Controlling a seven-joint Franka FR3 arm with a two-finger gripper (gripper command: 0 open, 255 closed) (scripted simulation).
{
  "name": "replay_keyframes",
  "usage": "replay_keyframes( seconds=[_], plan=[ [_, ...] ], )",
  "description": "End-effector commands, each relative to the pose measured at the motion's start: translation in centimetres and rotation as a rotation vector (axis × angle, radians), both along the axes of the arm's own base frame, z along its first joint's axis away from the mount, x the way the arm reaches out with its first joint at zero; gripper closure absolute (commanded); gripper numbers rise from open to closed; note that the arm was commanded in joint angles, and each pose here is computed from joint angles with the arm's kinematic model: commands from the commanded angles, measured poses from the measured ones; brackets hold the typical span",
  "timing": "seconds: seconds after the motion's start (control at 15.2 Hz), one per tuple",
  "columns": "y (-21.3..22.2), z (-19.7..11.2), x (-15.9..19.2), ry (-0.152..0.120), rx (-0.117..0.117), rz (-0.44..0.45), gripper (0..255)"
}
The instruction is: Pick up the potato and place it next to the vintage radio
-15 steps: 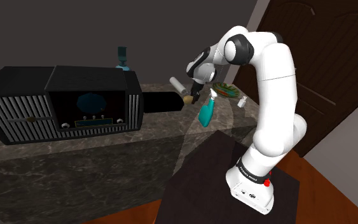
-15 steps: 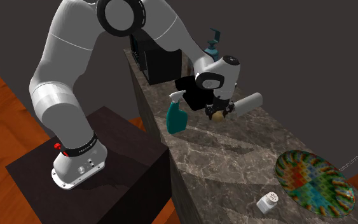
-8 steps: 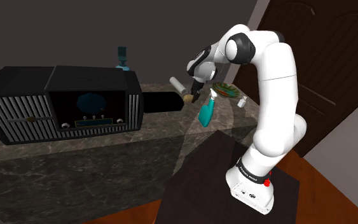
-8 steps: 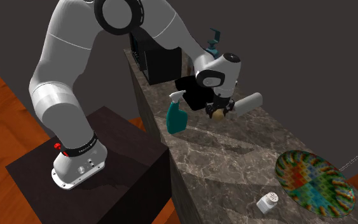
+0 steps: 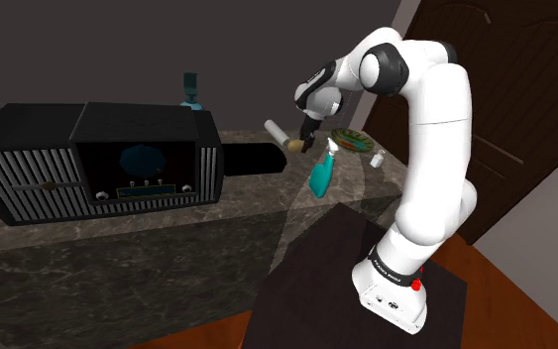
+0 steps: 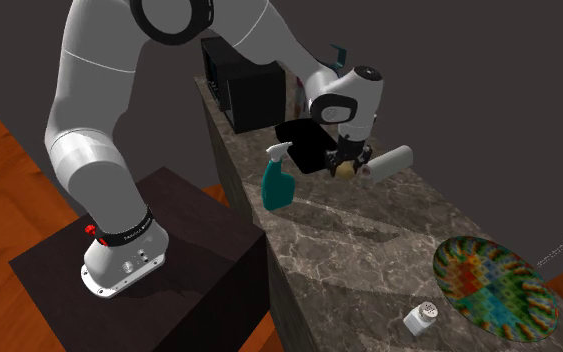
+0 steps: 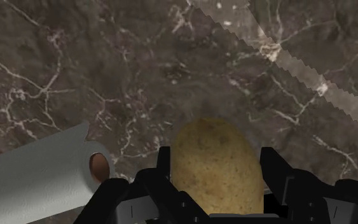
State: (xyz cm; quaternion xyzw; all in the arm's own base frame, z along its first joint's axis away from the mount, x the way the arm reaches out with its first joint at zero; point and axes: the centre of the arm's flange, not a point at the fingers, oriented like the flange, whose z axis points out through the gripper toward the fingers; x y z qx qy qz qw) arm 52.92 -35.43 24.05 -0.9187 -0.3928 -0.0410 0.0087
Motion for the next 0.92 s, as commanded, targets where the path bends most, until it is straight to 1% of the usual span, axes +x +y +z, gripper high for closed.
replay_keyframes(
  seconds=[0.0, 0.86],
  plan=[
    [0.0, 0.9, 0.1, 0.0, 0.0, 0.0, 255],
    [0.0, 7.8, 0.1, 0.0, 0.0, 0.0, 255]
  ],
)
